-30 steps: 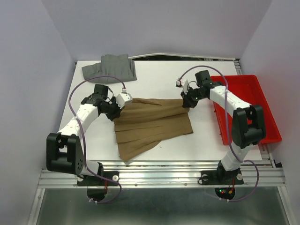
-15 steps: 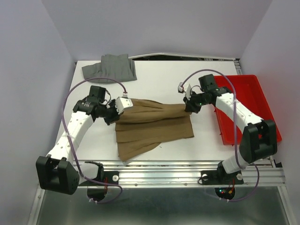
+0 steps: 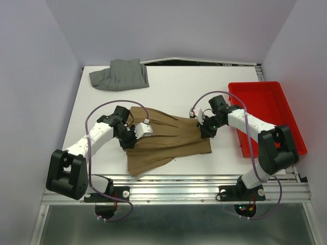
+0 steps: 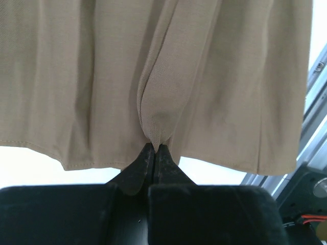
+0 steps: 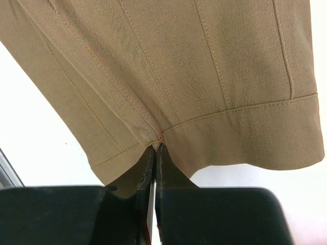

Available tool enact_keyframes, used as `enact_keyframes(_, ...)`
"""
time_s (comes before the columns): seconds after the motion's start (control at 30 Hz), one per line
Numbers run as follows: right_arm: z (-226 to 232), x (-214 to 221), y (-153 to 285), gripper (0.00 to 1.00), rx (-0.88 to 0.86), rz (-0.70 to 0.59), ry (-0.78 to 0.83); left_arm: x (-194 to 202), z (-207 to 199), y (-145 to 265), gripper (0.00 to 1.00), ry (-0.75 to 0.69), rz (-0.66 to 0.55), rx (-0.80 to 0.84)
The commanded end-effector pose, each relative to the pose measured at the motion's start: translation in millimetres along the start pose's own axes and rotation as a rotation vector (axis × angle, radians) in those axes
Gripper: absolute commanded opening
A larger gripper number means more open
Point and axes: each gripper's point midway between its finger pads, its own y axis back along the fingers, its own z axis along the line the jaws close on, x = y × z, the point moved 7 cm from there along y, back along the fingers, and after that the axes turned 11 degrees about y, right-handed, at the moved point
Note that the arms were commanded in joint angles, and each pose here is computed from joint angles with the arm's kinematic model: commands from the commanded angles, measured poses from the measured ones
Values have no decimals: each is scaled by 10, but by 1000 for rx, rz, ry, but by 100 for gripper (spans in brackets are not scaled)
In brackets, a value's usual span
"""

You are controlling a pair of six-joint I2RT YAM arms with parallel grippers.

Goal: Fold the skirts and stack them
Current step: Fold the skirt

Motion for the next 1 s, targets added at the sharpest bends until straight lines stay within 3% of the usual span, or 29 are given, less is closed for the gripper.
enact_keyframes(0.0,-141,-127,73,1,71,-17,40,-63,71,4,0,20,-10,-38)
enact_keyframes(0.27,-275,-542,506,1,126,-68,63,-353,147,369,0,-11,-84,-77)
enact_keyframes(0.5,-32,-692,787,1,90,-94,78,-417,-22,709,0,-47,-125,-35)
enact_keyframes(0.7,367,-468,460,1,21,-49,97,-178,-148,613,0,-59,-69,1)
enact_keyframes(0.9,419,-58,16,1,7,31,77,11,-119,295,0,-31,-12,27)
enact_keyframes(0.97,428,22,-65,1,-3,52,67,49,-105,213,11,-23,8,35)
